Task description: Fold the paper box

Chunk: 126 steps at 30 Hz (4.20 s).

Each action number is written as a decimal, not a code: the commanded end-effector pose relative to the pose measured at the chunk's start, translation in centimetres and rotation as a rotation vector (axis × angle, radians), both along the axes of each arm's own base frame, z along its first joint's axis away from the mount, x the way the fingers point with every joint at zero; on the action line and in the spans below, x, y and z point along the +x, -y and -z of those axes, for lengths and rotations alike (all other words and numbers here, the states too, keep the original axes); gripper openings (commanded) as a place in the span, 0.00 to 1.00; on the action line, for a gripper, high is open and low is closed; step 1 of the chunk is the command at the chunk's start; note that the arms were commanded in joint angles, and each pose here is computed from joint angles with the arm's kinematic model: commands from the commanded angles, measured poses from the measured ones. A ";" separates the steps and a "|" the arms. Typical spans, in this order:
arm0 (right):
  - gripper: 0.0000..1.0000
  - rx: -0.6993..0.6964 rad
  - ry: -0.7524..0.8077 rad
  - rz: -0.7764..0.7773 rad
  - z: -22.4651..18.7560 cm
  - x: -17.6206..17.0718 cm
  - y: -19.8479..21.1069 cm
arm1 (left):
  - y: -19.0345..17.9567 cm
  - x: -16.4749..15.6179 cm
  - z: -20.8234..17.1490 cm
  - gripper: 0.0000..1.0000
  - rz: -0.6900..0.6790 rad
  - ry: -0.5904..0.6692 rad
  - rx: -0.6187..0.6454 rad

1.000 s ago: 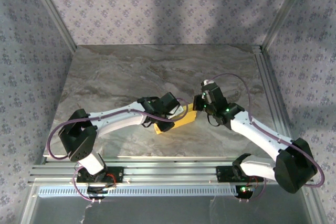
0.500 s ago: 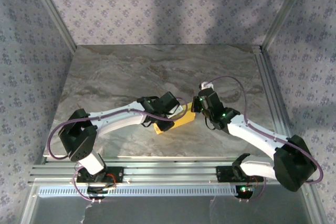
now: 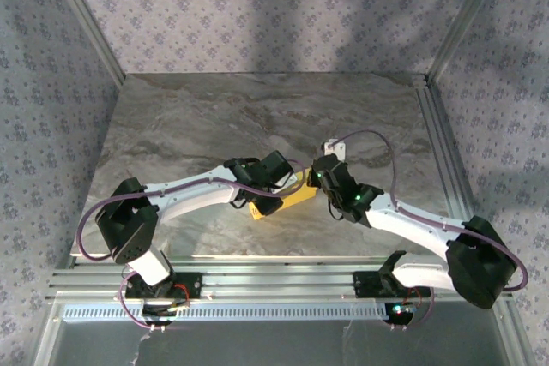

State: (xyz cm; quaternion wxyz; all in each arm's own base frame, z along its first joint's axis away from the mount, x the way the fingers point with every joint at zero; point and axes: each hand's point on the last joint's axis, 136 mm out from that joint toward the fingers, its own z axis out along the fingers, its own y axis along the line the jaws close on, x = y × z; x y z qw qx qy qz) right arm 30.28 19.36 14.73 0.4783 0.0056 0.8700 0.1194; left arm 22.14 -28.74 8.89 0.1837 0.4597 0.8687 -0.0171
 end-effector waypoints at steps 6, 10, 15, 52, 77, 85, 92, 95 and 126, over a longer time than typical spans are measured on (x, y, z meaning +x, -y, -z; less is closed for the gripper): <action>0.41 0.102 -0.168 -0.039 -3.2 -2.5 2.0 | -1.8 0.9 0.6 0.00 -0.027 0.032 0.092; 0.43 0.260 -0.248 -0.090 -5.4 -1.1 2.5 | -2.0 1.3 0.0 0.00 -0.015 0.059 0.107; 0.36 0.456 -0.394 -0.200 -3.4 -1.0 0.9 | -2.0 1.5 -0.1 0.00 -0.010 0.053 0.101; 0.37 0.723 -0.479 -0.072 -0.6 2.9 -2.4 | -2.3 2.1 -0.3 0.00 -0.014 0.027 0.064; 0.17 0.530 -0.556 -0.027 5.6 1.0 -1.7 | -2.6 2.3 -0.6 0.29 -0.057 -0.001 -0.003; 0.12 0.462 -0.562 -0.022 6.2 1.1 -1.9 | -2.3 2.8 -1.3 0.36 -0.071 0.018 -0.041; 0.05 0.393 -0.577 0.014 7.3 0.9 -1.4 | -2.4 3.0 -1.4 0.41 -0.079 0.023 -0.051; 0.04 0.392 -0.569 0.009 7.1 1.0 -1.5 | -2.4 3.1 -1.8 0.42 -0.087 0.028 -0.073; 0.04 0.386 -0.511 -0.001 4.9 1.0 -1.6 | -4.6 2.5 -10.9 0.26 -0.423 0.084 -0.457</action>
